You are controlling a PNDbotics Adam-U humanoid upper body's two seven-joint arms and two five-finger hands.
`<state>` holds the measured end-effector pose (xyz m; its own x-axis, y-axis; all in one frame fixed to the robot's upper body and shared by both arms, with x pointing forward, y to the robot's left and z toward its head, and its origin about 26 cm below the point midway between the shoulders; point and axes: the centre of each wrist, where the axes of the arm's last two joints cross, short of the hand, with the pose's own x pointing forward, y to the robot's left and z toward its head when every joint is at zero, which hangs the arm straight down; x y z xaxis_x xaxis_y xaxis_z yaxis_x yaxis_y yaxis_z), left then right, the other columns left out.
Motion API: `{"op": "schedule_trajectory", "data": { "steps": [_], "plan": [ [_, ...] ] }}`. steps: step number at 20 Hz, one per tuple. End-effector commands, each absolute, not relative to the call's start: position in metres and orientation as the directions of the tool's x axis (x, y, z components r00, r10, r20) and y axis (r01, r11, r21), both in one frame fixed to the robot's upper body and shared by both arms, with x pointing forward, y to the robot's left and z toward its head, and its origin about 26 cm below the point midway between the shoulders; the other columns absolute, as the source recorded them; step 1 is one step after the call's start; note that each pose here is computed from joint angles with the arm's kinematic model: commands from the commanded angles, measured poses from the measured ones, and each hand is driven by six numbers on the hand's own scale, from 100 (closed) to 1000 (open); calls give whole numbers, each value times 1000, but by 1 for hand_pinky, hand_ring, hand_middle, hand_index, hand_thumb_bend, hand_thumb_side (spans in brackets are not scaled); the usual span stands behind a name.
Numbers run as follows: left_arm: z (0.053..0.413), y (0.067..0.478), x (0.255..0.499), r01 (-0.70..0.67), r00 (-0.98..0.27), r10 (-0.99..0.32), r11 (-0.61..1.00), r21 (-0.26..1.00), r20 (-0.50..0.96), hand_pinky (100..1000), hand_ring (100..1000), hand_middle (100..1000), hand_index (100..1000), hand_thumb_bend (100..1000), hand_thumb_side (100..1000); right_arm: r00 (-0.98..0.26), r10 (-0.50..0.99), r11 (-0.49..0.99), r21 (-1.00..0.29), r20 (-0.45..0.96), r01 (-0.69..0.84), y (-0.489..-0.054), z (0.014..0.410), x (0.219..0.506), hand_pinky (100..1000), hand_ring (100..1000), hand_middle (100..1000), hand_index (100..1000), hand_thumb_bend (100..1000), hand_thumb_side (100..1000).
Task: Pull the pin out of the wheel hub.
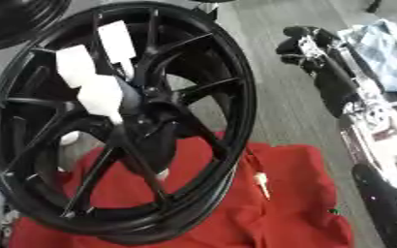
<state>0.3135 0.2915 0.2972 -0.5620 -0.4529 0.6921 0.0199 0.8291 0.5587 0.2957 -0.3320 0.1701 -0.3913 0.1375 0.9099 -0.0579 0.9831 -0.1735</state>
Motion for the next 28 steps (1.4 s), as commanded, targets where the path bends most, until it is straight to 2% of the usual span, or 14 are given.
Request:
{"op": "schedule_trajectory", "data": {
  "steps": [1,5,11,17,22,28],
  "plan": [
    [329,293,300,7,-563,-593,693,720,576,813,837,791,865,100,728,-424,172,978,-206,889,-35,-338,183,291,808,745,597,738,100,572],
    [357,281,289,35,-565,-692,524,851,450,827,839,797,871,100,717,-420,189,975,-219,888,-25,-341,184,288,809,745,597,738,100,571],
    [375,253,283,118,-611,-724,318,941,321,838,839,800,869,100,737,-411,207,972,-236,888,-20,-344,183,285,809,745,597,738,100,570],
    [380,221,299,232,-649,-715,141,963,261,845,842,805,875,100,771,-403,214,970,-242,890,-18,-346,181,283,809,745,597,738,100,572],
    [382,194,319,273,-674,-703,47,961,226,848,843,800,877,100,781,-396,216,970,-243,892,-18,-347,180,283,809,745,598,737,100,574],
    [383,174,318,303,-710,-672,-22,953,210,848,844,801,878,100,803,-388,220,969,-247,895,-19,-347,178,282,808,746,598,737,100,579]
  ]
}}
